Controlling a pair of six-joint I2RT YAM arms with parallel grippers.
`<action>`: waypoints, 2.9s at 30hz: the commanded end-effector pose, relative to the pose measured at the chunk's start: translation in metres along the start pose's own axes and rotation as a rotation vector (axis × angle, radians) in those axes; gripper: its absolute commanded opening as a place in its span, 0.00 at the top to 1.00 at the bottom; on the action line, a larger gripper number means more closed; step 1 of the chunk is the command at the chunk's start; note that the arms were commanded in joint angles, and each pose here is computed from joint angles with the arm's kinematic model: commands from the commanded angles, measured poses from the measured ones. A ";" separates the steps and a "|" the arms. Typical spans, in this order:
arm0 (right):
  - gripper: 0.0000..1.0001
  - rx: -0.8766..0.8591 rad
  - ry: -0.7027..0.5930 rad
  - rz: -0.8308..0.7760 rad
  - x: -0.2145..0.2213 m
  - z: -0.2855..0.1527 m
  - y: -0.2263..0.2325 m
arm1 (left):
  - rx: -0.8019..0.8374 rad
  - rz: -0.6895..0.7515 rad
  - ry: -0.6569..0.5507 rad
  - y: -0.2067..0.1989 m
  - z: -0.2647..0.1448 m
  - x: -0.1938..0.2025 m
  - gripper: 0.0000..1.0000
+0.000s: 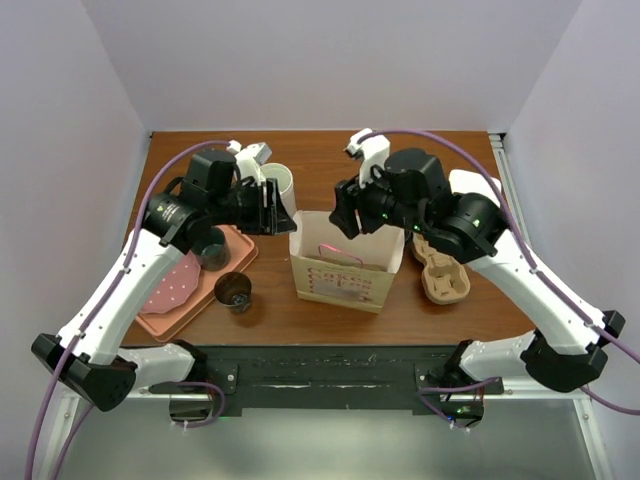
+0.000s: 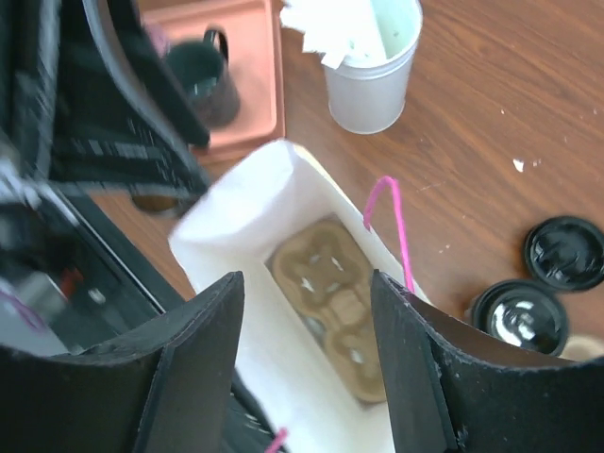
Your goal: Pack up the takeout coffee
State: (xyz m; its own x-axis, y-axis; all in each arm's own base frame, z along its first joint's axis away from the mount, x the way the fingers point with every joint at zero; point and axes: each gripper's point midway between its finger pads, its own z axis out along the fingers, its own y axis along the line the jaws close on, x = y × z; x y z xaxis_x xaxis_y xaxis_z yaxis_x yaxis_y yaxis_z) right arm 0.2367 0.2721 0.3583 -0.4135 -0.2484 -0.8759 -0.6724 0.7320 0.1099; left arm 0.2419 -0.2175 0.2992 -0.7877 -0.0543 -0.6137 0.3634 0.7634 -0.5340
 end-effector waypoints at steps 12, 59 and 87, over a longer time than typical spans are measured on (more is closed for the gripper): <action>0.40 0.591 0.182 0.330 0.063 -0.071 -0.080 | -0.039 0.081 0.082 0.019 0.030 0.020 0.44; 0.92 0.426 0.140 0.271 0.071 0.016 -0.060 | -0.313 0.045 -0.037 0.050 0.015 -0.015 0.53; 0.73 0.353 0.002 0.296 0.033 -0.002 -0.051 | -0.188 0.127 -0.069 0.036 0.020 -0.027 1.00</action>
State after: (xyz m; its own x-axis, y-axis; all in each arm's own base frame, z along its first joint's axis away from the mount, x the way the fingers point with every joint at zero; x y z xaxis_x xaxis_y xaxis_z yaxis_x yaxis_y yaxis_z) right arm 0.2544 0.2203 0.2761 -0.6455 -0.0797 -0.7596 -0.2391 0.9656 0.1019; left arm 0.2809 -0.1820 0.2621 -0.7595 -0.0038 -0.6505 0.2367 0.9298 -0.2819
